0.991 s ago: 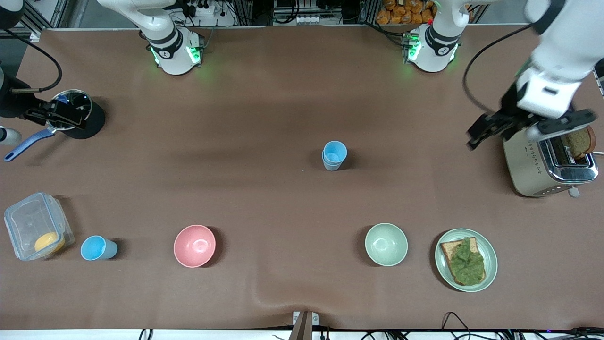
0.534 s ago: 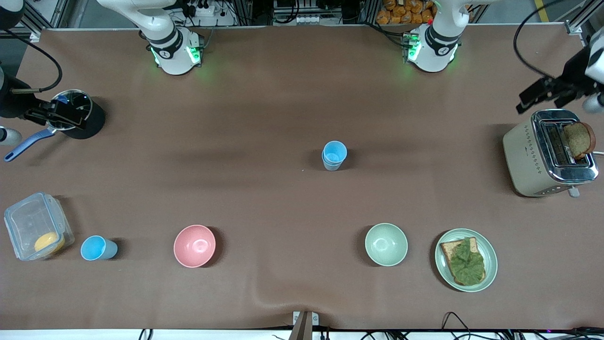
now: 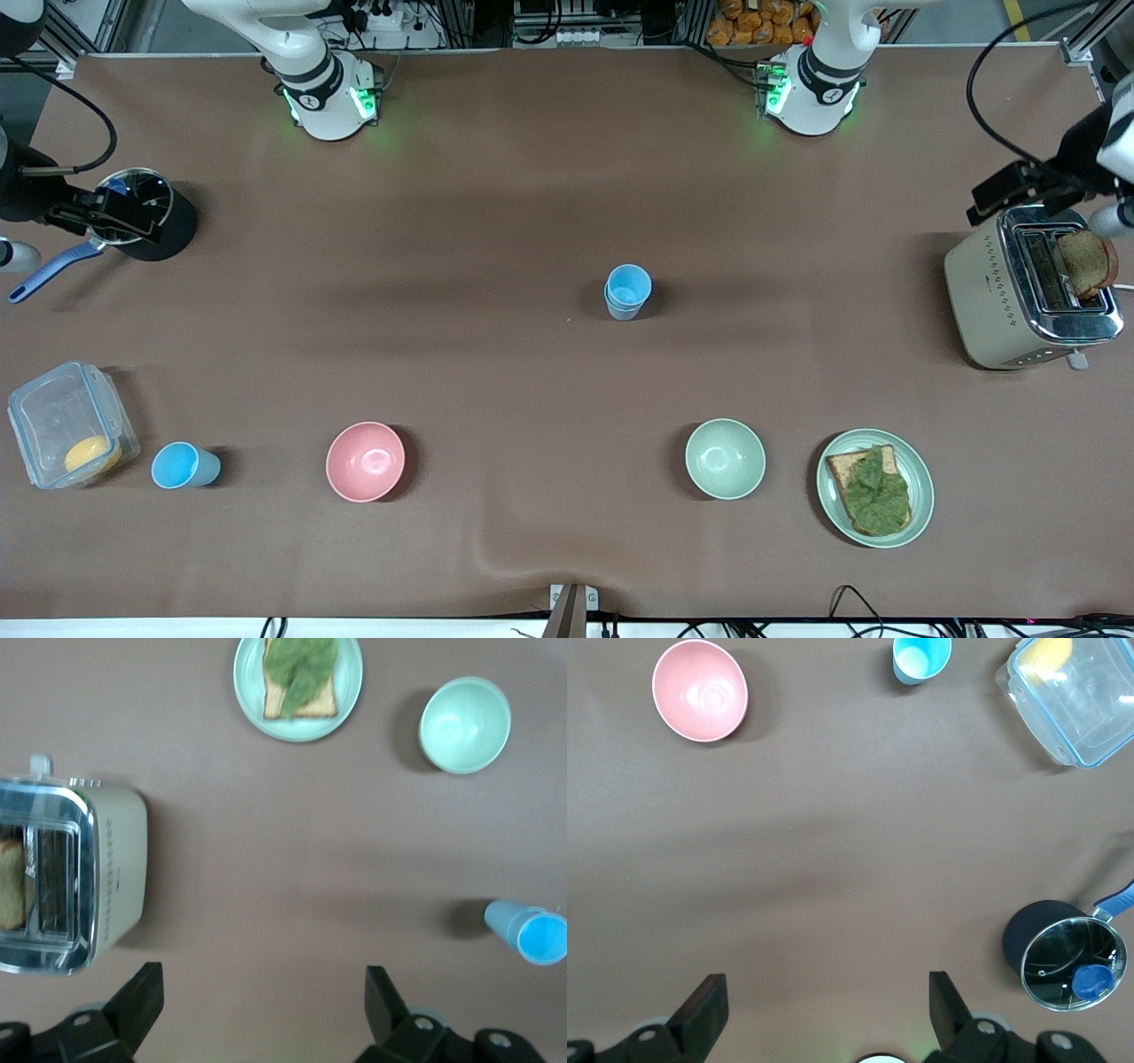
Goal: Stack blue cups with both arms
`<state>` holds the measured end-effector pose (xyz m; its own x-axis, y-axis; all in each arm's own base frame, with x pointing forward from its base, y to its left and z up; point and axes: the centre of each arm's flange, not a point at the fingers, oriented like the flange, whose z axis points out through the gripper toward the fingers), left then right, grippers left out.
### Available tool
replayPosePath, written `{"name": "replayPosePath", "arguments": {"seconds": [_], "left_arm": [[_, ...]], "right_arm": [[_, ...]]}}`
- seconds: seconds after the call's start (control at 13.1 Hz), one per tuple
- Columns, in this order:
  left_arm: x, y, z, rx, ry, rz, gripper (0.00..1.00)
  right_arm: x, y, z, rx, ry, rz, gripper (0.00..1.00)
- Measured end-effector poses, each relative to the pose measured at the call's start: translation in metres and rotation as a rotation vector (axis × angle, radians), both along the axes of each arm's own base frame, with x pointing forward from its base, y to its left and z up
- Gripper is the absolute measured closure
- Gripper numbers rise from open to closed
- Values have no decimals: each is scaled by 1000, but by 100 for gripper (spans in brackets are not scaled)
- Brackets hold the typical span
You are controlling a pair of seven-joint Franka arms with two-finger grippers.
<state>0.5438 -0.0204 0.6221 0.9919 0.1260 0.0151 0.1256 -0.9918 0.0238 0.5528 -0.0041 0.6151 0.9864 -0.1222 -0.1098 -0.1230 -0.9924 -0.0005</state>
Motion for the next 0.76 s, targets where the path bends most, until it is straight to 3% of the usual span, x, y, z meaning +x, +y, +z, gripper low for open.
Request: {"name": "replayPosePath", "arguments": {"seconds": [0.76], "left_arm": [[5,-3,6,-1,-26,-6,0]], "right_arm": [[-1,1,0,0,6,1,0]]}}
